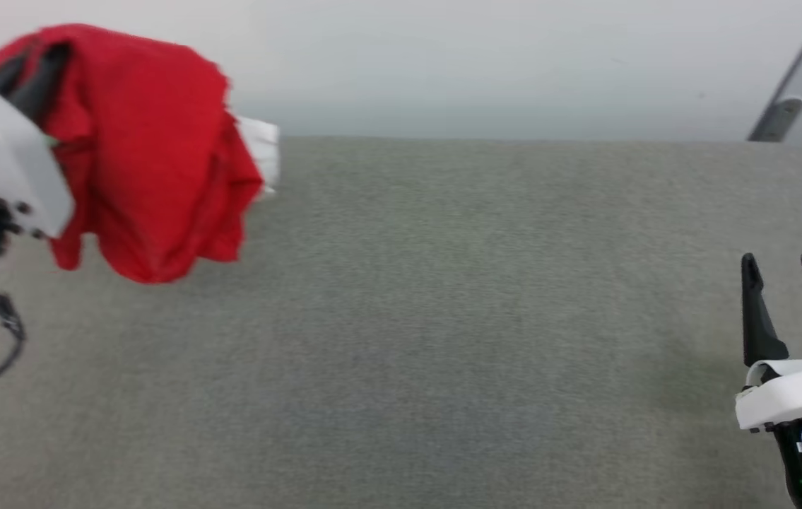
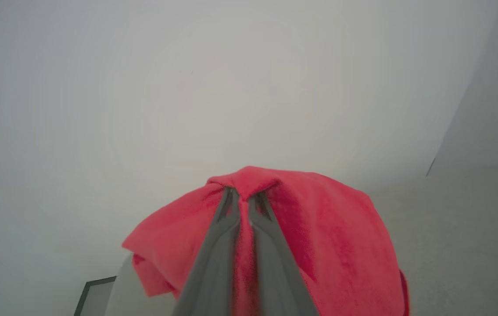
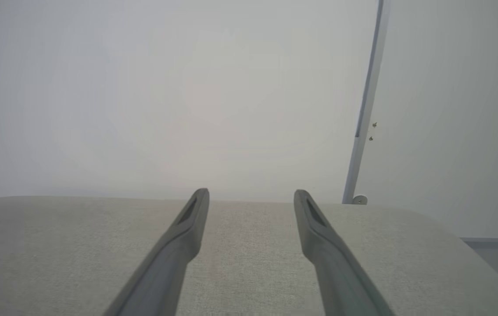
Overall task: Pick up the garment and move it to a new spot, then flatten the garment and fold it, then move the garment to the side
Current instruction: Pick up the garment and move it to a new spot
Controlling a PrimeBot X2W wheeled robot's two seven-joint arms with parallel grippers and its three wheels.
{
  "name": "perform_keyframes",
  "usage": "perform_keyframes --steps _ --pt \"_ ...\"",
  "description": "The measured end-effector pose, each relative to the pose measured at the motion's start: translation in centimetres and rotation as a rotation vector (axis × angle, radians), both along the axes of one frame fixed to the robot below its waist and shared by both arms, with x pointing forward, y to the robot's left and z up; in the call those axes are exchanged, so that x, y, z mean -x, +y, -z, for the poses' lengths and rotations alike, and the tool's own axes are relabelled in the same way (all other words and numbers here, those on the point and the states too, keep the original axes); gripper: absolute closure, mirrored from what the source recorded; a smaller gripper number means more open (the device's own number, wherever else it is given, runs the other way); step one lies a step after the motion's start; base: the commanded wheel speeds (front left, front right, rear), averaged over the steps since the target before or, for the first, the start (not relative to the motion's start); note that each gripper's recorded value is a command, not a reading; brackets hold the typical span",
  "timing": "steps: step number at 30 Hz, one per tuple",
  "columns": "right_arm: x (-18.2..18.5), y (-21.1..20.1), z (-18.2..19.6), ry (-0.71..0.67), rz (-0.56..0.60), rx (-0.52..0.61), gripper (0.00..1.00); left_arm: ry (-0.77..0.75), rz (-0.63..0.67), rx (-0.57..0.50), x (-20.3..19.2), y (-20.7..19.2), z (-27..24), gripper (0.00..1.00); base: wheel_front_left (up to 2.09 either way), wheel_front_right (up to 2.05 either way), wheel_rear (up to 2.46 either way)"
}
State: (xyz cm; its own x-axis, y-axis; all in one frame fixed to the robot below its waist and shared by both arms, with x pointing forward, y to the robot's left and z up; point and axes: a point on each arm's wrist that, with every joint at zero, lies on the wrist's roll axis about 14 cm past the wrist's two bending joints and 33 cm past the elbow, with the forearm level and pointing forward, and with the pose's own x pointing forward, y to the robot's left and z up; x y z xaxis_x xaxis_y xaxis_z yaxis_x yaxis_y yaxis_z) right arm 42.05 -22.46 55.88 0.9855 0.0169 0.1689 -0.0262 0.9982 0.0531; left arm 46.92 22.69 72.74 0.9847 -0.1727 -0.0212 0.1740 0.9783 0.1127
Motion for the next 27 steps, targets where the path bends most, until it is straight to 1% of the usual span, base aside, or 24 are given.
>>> perform_keyframes --steps 7,13,18,22,27 --pt "1.9 -4.0 0.7 0.016 0.120 0.002 0.00 0.072 0.211 0.015 -0.6 -9.1 2.9 1.00 0.00 0.00 0.00" --pt "3.3 -5.8 2.1 0.051 0.184 -0.014 0.00 0.209 0.351 0.022 -0.6 -15.2 8.3 1.00 0.00 0.00 0.00" --pt "4.1 -6.8 3.4 0.079 0.221 -0.019 0.00 0.383 0.417 0.039 0.2 -17.9 14.4 1.00 0.00 0.00 0.00" --pt "4.4 -7.0 4.4 0.106 0.232 -0.025 0.00 0.548 0.445 0.049 1.5 -18.9 19.6 1.00 0.00 0.00 0.00" --pt "4.5 -6.7 5.4 0.130 0.230 -0.039 0.00 0.695 0.447 0.051 2.7 -19.1 24.0 1.00 0.00 0.00 0.00"
